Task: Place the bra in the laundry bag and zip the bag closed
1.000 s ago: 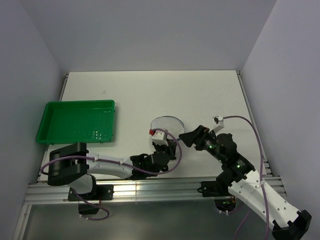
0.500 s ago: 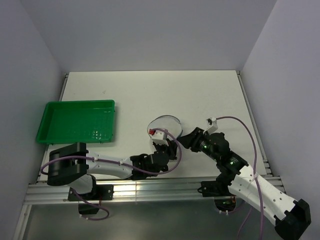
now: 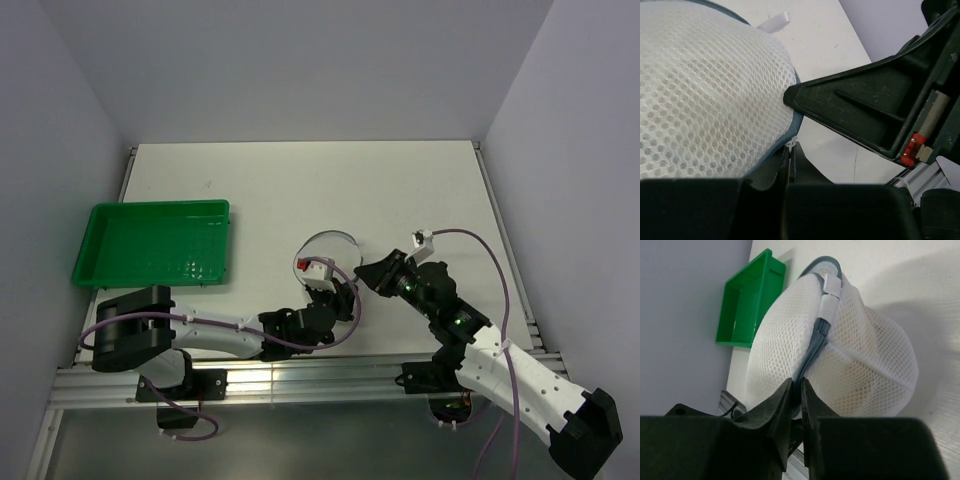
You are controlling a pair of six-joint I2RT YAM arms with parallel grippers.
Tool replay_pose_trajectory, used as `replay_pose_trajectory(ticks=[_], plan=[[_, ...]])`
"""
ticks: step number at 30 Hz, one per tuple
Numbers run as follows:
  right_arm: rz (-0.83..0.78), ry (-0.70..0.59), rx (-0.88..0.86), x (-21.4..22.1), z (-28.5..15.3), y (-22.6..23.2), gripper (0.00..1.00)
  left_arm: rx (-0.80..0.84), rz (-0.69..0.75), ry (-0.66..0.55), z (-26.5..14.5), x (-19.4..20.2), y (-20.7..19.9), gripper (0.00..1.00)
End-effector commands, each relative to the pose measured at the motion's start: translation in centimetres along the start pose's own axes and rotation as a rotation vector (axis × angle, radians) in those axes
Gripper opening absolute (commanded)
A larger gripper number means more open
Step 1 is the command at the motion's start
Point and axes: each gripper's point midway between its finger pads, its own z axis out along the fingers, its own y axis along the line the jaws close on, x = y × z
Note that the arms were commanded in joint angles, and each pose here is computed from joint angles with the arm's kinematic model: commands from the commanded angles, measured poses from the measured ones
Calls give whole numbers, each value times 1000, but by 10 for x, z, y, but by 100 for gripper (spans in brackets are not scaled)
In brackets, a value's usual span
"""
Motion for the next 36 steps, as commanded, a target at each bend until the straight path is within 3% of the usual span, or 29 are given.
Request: replay_pose_trajectory(ticks=[1, 4, 9, 14, 19, 21, 23, 24, 27, 29, 36], plan=[[-5, -49, -29, -11, 3, 9, 14, 49, -59, -21, -6, -14, -16, 0], [-13, -93, -9, -20, 5, 6, 0, 36, -51, -16, -9, -14, -10, 0], [-46, -141, 21, -39, 9, -1, 0, -8, -67, -2, -23, -13, 16, 0], [-61, -154, -8, -58, 13, -4, 0, -130, -85, 31, -47, 2, 76, 0], [-79, -148, -3, -73, 19, -11, 0, -214, -123, 1, -70, -8, 115, 0], [-85, -120, -25, -72, 22, -4, 0, -194, -142, -28, -74, -20, 111, 0], [-83, -100, -44, -71, 24, 1, 10, -172, -131, -35, -73, -27, 103, 0], [-76, -77, -34, -66, 23, -1, 35, -163, -127, -33, -71, -28, 98, 0], [-76, -73, -11, -62, 14, -5, 74, -110, -122, -28, -64, -32, 70, 0], [-52, -68, -9, -53, 6, -9, 85, -77, -128, -32, -60, -34, 56, 0], [-11, 6, -58, -11, -28, -3, 85, -10, -134, -42, -47, -35, 23, 0]])
